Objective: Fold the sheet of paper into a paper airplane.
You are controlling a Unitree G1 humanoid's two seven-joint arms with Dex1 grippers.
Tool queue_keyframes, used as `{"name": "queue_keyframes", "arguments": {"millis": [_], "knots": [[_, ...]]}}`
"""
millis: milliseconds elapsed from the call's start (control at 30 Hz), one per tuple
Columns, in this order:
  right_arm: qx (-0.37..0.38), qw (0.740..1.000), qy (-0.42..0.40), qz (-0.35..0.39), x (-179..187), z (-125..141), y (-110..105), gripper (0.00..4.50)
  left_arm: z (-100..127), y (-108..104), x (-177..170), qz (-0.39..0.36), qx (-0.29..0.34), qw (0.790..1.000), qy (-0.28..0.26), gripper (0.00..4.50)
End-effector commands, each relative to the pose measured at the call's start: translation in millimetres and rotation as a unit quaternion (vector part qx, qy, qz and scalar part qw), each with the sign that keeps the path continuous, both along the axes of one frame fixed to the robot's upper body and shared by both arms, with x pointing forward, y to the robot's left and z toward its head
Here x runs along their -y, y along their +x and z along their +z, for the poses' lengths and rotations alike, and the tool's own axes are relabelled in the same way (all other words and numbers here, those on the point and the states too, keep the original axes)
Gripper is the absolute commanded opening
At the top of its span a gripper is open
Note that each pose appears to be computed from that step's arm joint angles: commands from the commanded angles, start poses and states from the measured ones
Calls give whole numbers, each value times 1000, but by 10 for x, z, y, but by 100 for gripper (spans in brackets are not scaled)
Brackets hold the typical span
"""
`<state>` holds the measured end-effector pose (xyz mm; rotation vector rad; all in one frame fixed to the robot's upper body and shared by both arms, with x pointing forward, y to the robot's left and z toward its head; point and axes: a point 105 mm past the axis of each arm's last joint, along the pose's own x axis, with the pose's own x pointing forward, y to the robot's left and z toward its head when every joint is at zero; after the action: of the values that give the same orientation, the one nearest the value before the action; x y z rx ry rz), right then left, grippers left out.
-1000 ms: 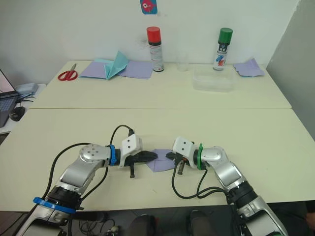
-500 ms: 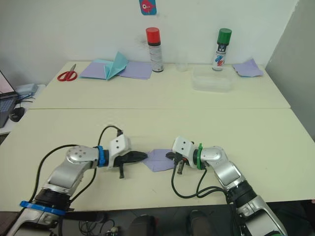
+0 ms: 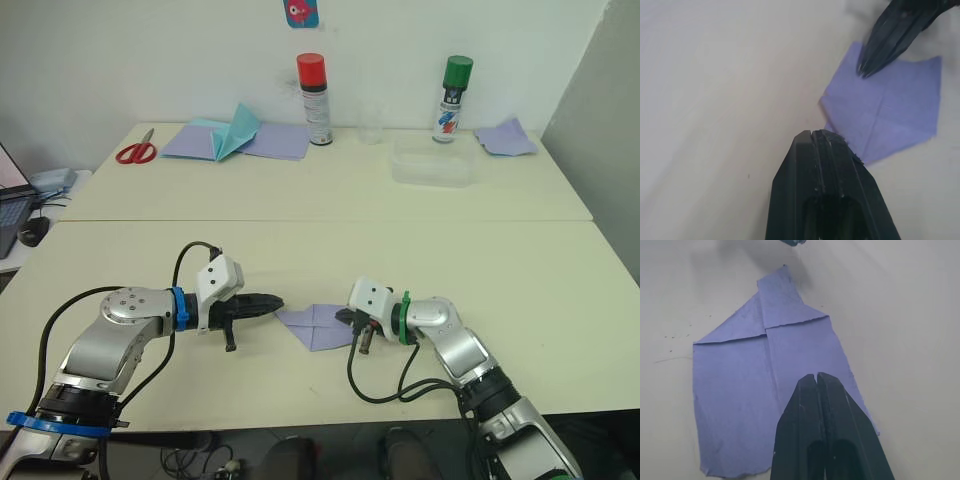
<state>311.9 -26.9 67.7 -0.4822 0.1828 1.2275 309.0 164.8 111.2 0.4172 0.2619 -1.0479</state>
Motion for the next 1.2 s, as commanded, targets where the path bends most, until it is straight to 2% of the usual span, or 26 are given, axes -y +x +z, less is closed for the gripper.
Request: {"name": "queue_keyframes", "arguments": {"millis": [33,333,533,800,967,1067,1200], "knots": [[-16,1000,-21,-11,68,-126,17,3,-12,15,152,4,25,1000,-2,0],[-17,1000,-25,-7,74,-150,19,3,-413,24,325,10,-8,1000,19,0],[-15,1000,-25,-3,99,-130,15,3,-621,-56,274,6,-27,998,52,0],[-11,1000,-14,8,130,-82,-20,3,-720,-147,372,2,-33,998,44,0],[3,1000,12,25,143,50,-45,3,-748,-125,409,10,-33,998,44,0],[22,999,21,41,170,145,-61,61,-764,-134,427,6,-35,998,45,0],[75,993,11,85,234,260,-158,205,-791,-145,386,0,-35,998,55,0]]}}
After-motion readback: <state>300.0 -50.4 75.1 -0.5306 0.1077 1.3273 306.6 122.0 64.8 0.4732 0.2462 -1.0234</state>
